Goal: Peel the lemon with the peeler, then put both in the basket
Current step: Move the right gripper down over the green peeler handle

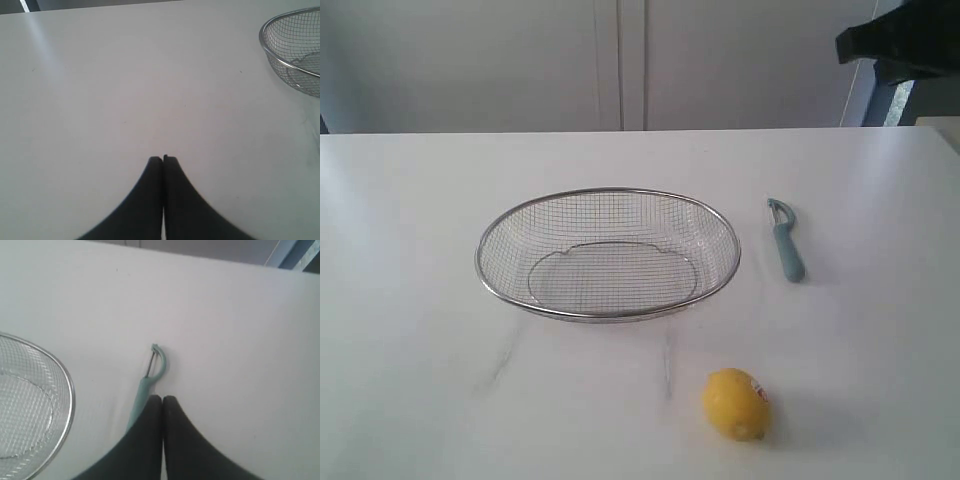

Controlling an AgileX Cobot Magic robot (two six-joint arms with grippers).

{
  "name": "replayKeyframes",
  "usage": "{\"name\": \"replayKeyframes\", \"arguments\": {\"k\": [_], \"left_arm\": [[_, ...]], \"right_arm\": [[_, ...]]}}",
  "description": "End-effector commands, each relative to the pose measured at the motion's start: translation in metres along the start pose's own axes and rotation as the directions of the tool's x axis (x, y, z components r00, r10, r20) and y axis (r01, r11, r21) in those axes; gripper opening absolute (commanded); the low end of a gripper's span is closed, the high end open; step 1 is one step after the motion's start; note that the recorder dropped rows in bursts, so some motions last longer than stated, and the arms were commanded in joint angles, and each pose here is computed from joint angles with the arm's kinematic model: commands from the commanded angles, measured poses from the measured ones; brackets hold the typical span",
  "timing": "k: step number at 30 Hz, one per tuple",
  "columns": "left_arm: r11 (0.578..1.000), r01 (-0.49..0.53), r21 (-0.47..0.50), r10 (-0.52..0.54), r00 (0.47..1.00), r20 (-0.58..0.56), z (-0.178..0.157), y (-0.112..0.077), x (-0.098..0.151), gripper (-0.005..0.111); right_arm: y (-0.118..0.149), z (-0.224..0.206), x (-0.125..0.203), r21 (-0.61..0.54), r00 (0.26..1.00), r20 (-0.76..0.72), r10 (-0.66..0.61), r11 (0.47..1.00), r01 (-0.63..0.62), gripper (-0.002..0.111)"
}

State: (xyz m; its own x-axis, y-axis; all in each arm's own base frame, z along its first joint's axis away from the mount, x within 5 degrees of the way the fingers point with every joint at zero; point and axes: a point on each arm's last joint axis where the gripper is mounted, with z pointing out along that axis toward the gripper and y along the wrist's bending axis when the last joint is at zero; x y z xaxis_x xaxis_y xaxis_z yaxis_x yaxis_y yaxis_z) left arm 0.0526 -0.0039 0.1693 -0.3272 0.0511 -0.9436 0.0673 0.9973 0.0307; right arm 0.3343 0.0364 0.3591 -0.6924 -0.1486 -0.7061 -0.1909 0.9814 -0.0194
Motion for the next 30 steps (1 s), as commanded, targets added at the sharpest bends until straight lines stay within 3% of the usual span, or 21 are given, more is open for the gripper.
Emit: {"name": "replayKeyframes", "arguments": {"k": [1, 7, 14, 30], "left_arm": [[1.0, 0.0, 0.007, 0.0, 1.0, 0.002, 0.0, 0.0, 0.001, 0.0], [1.0, 0.0, 0.007, 0.0, 1.0, 0.002, 0.0, 0.0, 0.001, 0.0], [1.0, 0.0, 0.007, 0.0, 1.0, 0.002, 0.0, 0.0, 0.001, 0.0], [1.0, 0.0, 0.007, 0.0, 1.0, 0.002, 0.0, 0.0, 0.001, 0.0]], "right_arm": [[-0.003, 0.034, -0.006, 0.003, 0.982, -0.191, 0.0, 1.0, 0.0, 0.0], [0.005, 0.081, -0.003, -0.011, 0.939, -0.344, -0.008, 1.0, 0.004, 0.0], [0.022, 0.122, 0.008, -0.025, 0.922, -0.385, -0.04, 0.999, 0.032, 0.0], [0.024, 0.18, 0.037, 0.037, 0.872, -0.476, 0.116, 0.993, -0.112, 0.002]]}}
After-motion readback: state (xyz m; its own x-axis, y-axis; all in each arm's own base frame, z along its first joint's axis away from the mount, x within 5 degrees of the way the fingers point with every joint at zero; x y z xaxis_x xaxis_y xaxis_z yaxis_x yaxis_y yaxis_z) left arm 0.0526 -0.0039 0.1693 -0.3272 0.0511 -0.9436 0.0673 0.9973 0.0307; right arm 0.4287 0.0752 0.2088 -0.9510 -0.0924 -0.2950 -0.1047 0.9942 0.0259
